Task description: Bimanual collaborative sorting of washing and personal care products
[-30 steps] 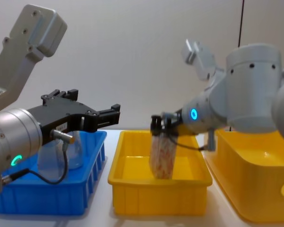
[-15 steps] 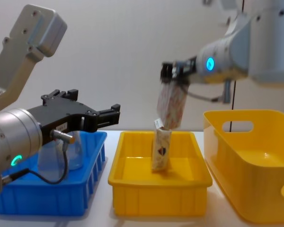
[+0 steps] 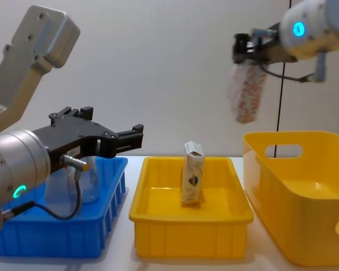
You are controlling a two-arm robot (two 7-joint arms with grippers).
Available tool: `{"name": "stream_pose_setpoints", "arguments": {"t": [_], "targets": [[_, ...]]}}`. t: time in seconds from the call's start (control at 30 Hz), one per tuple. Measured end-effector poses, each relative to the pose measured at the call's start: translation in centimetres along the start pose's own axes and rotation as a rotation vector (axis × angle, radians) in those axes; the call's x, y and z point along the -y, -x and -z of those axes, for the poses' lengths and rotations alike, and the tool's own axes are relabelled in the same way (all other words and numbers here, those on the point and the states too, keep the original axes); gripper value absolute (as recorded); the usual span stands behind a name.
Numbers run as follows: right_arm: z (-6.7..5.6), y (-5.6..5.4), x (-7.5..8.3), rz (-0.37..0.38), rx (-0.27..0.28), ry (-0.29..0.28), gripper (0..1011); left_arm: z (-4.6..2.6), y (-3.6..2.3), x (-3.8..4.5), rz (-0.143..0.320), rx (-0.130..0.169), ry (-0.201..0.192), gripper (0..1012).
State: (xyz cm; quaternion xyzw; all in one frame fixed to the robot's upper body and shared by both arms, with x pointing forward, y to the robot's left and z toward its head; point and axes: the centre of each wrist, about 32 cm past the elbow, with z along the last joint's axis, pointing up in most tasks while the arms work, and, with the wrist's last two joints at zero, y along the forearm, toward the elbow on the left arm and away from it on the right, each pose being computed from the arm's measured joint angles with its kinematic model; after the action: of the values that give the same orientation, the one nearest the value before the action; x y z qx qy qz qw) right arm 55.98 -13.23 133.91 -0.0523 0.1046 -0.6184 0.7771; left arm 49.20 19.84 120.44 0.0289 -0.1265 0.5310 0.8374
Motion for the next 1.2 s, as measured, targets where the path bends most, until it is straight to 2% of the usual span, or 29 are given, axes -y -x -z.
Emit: {"name": "stream_pose_setpoints", "arguments": {"t": [0.43, 0.73, 0.97, 1.07, 1.1, 1.13, 1.2], "targets": [[-0.3, -3.2, 2.2, 0.113, -0.018, 0.072, 248, 0.00, 0.00, 0.00, 0.000, 0.000, 0.000, 1001], [0.7, -5.6, 3.1, 0.169, -0.026, 0.126, 248, 0.00, 0.00, 0.00, 0.000, 0.000, 0.000, 1001], [1.7, -6.8, 3.1, 0.164, -0.022, 0.150, 245, 0.00, 0.00, 0.00, 0.000, 0.000, 0.000, 1001], [2.2, -7.3, 3.0, 0.158, -0.018, 0.154, 327, 0.00, 0.00, 0.00, 0.000, 0.000, 0.000, 1001], [2.3, -7.4, 3.0, 0.156, -0.016, 0.153, 327, 0.00, 0.00, 0.00, 0.000, 0.000, 0.000, 1001], [2.6, -7.6, 3.0, 0.153, -0.012, 0.150, 400, 0.00, 0.00, 0.00, 0.000, 0.000, 0.000, 1001], [3.1, -7.9, 3.1, 0.144, -0.005, 0.143, 466, 0.00, 0.00, 0.00, 0.000, 0.000, 0.000, 1001]]}}
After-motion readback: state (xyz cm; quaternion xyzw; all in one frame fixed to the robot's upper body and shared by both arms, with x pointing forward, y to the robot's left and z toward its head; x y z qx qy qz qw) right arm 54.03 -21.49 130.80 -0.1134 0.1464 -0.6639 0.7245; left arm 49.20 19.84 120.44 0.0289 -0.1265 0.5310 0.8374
